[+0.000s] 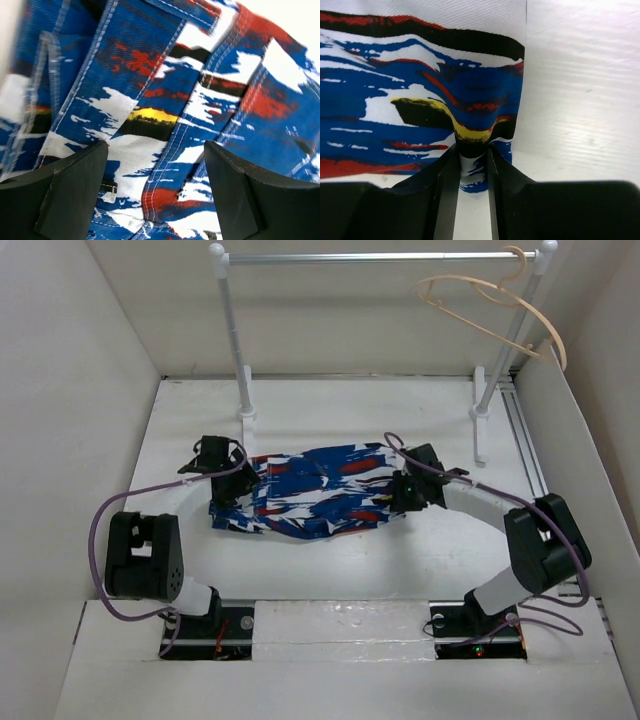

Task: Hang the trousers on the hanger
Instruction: Fold the trousers at the center of the board, then pick up the hanger from the clothesline.

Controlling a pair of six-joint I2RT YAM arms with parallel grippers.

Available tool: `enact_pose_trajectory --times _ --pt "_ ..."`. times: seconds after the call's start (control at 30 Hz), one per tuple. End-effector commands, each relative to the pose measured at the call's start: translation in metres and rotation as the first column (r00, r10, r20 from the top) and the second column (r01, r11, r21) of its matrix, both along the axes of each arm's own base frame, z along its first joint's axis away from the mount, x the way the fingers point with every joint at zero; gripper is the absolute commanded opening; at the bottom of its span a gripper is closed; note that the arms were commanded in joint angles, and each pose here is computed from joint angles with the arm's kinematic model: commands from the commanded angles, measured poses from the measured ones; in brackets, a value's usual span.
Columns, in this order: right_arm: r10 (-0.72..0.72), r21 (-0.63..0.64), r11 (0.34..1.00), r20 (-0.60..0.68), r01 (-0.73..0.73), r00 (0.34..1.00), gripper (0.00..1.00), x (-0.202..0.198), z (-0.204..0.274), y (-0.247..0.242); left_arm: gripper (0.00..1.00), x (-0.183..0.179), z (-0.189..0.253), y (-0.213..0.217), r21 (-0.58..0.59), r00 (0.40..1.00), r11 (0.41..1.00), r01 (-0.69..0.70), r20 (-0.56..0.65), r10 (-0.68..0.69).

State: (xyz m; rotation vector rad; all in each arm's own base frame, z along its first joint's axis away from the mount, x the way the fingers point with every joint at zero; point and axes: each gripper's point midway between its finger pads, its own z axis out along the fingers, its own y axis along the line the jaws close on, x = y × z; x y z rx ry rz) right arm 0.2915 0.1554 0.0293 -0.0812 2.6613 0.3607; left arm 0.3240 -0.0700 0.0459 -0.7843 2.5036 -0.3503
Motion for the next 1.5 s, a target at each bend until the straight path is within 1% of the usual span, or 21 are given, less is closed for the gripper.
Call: enact_pose_trajectory --times 0.0,0.03,0.13,0.17,0.27,0.37,0.4,0.43,0.47,0.5,0.53,0.57,0.6,0.67,0.73,0.8,0.83,0.93,1.17,1.27,1.47 --pt "0.01 0.032 0.999 -0.025 -0.009 1.0 0.3 -0.024 -0.003 0.01 0.76 -0.035 -0.005 0.064 0.237 0.989 0.967 -0.091 -0.09 0.115" --pt "0.02 0.03 0.999 -0.032 -0.019 0.999 0.31 -0.031 -0.004 0.01 0.76 -0.032 0.001 0.078 0.258 0.987 0.959 -0.121 -0.071 0.144" --pt "0.069 0.02 0.997 0.005 -0.069 0.998 0.62 -0.032 0.022 0.014 0.77 -0.02 0.024 0.084 0.261 0.989 0.955 -0.138 -0.023 0.149" --pt "0.066 -0.003 0.998 0.04 -0.065 0.997 0.79 -0.027 0.034 0.01 0.77 -0.017 0.031 0.083 0.256 0.99 0.958 -0.132 -0.009 0.139" --pt "0.12 -0.04 0.992 0.123 -0.116 0.985 0.96 -0.011 0.089 0.009 0.72 0.002 0.065 0.05 0.208 0.995 0.977 -0.052 0.092 0.034" --pt "0.155 -0.025 0.988 0.299 -0.154 0.942 0.98 0.026 0.166 0.011 0.45 0.024 0.111 0.017 0.152 0.972 0.988 0.024 0.229 -0.059" --pt "0.196 -0.039 0.98 0.353 -0.195 0.915 0.98 0.036 0.186 0.011 0.2 0.027 0.121 -0.005 0.144 0.958 0.986 0.081 0.262 -0.117" --pt "0.21 -0.031 0.976 0.406 -0.216 0.889 0.96 0.046 0.209 0.012 0.09 0.034 0.142 -0.019 0.134 0.939 0.985 0.106 0.311 -0.144" --pt "0.241 -0.015 0.965 0.455 -0.263 0.857 0.85 0.052 0.231 0.016 0.0 0.035 0.148 -0.032 0.132 0.93 0.982 0.137 0.323 -0.174" --pt "0.254 -0.053 0.961 0.56 -0.272 0.788 0.74 0.072 0.275 0.006 0.0 0.032 0.155 -0.06 0.131 0.908 0.968 0.213 0.339 -0.246" --pt "0.243 -0.058 0.963 0.607 -0.263 0.757 0.34 0.082 0.296 0.0 0.0 0.032 0.166 -0.078 0.129 0.885 0.958 0.256 0.367 -0.286" --pt "0.227 -0.058 0.967 0.644 -0.248 0.731 0.13 0.091 0.315 -0.008 0.0 0.032 0.163 -0.095 0.13 0.873 0.945 0.3 0.361 -0.327" --pt "0.177 -0.068 0.98 0.718 -0.185 0.673 0.0 0.106 0.357 -0.038 0.0 0.031 0.165 -0.114 0.13 0.852 0.931 0.341 0.375 -0.365" --pt "0.14 -0.039 0.983 0.793 -0.179 0.593 0.0 0.131 0.404 -0.075 0.0 0.013 0.151 -0.169 0.097 0.806 0.872 0.48 0.344 -0.482" --pt "0.098 -0.047 0.993 0.839 -0.108 0.535 0.0 0.141 0.437 -0.111 0.0 0.003 0.146 -0.186 0.08 0.789 0.849 0.522 0.334 -0.516" --pt "0.07 -0.047 0.997 0.863 -0.058 0.5 0.21 0.149 0.458 -0.141 0.0 -0.005 0.139 -0.199 0.07 0.775 0.835 0.546 0.335 -0.535" --pt "0.044 -0.053 0.999 0.875 0.004 0.482 0.58 0.159 0.469 -0.17 0.0 -0.011 0.133 -0.202 0.065 0.771 0.828 0.556 0.329 -0.544" --pt "0.019 -0.048 0.998 0.881 0.05 0.474 0.9 0.166 0.479 -0.211 0.0 -0.024 0.135 -0.213 0.061 0.733 0.802 0.594 0.368 -0.572" --pt "0.016 0.023 0.998 0.809 -0.059 0.588 0.98 0.193 0.424 -0.247 0.0 -0.028 0.122 -0.207 0.096 0.724 0.786 0.611 0.333 -0.604" --pt "0.025 0.005 0.999 0.807 -0.049 0.59 0.99 0.201 0.414 -0.256 0.0 -0.031 0.115 -0.208 0.087 0.723 0.779 0.621 0.319 -0.612" --pt "0.029 0.063 0.99 0.782 -0.125 0.622 0.91 0.218 0.389 -0.242 0.0 -0.03 0.107 -0.211 0.082 0.726 0.774 0.628 0.294 -0.621"
